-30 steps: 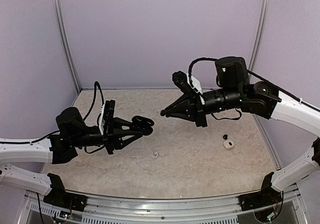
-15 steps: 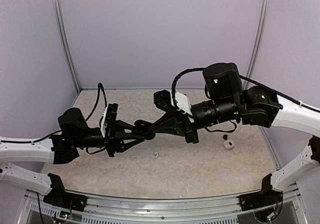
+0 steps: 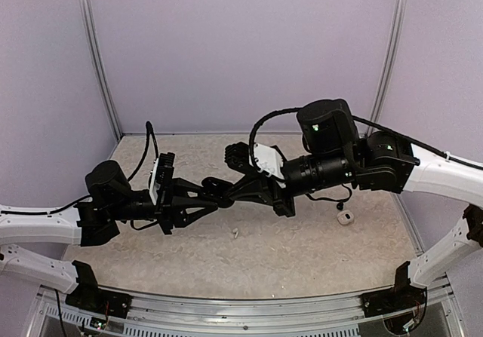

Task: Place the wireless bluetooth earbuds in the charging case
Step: Place the right earbud in the right side groove of the charging case.

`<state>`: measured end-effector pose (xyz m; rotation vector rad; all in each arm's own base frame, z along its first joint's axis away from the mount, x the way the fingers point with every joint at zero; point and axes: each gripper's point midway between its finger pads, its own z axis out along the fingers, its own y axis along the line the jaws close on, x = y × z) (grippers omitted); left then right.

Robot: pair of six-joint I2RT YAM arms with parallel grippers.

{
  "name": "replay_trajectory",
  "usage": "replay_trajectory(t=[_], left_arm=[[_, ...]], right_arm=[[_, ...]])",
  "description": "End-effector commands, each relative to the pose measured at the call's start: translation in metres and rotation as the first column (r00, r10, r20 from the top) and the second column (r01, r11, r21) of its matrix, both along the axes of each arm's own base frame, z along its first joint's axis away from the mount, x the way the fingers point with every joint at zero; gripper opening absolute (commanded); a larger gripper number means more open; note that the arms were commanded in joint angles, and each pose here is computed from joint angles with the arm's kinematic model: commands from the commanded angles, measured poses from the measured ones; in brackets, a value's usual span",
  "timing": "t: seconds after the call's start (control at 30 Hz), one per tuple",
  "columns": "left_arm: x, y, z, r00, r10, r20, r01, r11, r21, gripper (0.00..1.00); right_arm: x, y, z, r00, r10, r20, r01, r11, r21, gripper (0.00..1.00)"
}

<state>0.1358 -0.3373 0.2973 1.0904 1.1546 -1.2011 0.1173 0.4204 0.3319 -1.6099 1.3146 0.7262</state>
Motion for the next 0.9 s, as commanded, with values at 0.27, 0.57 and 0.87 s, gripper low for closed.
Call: replay_trajectory(t=[0.27,0.57,0.87], left_arm=[[-0.008,0.001,0.027,0.999,-0.029,0.039,0.032,0.997,-0.071,0.00],[-0.010,0.004,0.032,0.998,-0.033,0.044,0.036,0.995,-0.089,0.00],[-0.010,0.006,0.032,0.999,-0.031,0.042,0.035,0.995,-0.097,0.00]], right_arm=[[0.001,0.008,0.006,1.000,-0.006,0.018,0.005,1.000,0.031,0.05],[0.000,0.011,0.000,1.000,0.006,0.011,-0.006,0.999,0.033,0.07],[-0.001,0.009,-0.007,1.000,0.009,-0.001,-0.009,1.000,0.006,0.18]])
